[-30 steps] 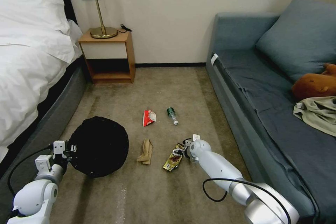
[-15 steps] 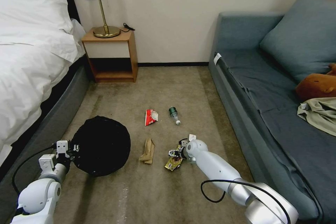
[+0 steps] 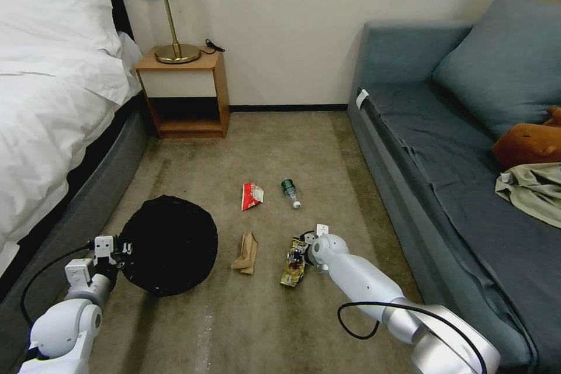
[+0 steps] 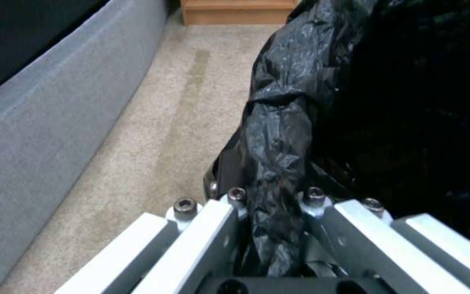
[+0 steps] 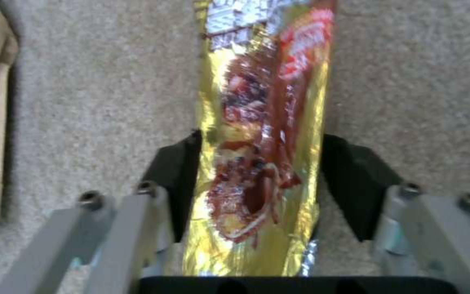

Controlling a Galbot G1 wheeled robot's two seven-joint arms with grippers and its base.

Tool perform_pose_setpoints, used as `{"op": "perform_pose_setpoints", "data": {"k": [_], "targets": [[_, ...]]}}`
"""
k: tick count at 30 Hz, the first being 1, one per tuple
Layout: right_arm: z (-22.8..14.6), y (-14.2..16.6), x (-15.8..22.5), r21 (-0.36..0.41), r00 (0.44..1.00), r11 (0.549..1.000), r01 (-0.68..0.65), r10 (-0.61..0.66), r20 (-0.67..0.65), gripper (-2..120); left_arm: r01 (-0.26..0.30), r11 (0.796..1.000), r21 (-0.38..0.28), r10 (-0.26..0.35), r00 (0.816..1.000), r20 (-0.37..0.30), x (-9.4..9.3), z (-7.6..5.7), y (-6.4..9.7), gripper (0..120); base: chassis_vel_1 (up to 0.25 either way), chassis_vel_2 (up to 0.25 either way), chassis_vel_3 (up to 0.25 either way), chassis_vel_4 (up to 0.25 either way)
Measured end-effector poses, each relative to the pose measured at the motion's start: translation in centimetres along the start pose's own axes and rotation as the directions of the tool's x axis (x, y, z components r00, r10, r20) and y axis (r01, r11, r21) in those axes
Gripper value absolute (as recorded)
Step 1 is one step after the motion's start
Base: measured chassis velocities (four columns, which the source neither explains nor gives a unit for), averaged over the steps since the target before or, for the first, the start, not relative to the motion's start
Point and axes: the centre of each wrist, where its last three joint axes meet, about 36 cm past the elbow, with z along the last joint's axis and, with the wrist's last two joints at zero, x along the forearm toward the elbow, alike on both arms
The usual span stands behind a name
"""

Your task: Pick up the trash bin, then pick up the garbage on the floor and place it into the trash bin.

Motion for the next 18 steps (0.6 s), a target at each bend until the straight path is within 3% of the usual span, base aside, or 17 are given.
{"op": "perform_pose_setpoints", "data": {"k": [2, 5, 8, 11, 18], "targets": [[0.2, -0.1, 0.0, 0.002, 1.000, 1.000, -0.003, 0.003, 0.004, 45, -0.001, 1.000, 0.001, 0.001, 1.000, -0.001, 0.0, 0.1, -0.1, 2, 0.000, 0.000, 0.000, 0.000], [0.4, -0.4, 0.2, 0.006, 1.000, 1.000, -0.007, 0.007, 0.019, 28, -0.005, 1.000, 0.002, 0.005, 1.000, -0.003, 0.1, 0.2, -0.3, 2, 0.000, 0.000, 0.000, 0.000], [0.5, -0.4, 0.4, 0.007, 1.000, 1.000, -0.003, 0.003, 0.023, 22, -0.009, 1.000, 0.002, 0.009, 1.000, -0.002, 0.2, 0.2, -0.5, 2, 0.000, 0.000, 0.000, 0.000], [0.4, -0.4, 0.9, 0.009, 0.999, 1.000, 0.000, -0.001, 0.051, 6, -0.024, 1.000, 0.002, 0.024, 1.000, 0.002, 0.1, -0.1, -1.1, 2, 0.000, 0.000, 0.000, 0.000], [-0.4, -0.2, 2.4, 0.006, 0.994, 1.000, -0.012, 0.012, 0.113, 0, -0.048, 0.999, 0.023, 0.048, 0.999, -0.008, 0.0, -0.6, -2.1, 2, 0.000, 0.000, 0.000, 0.000]]}}
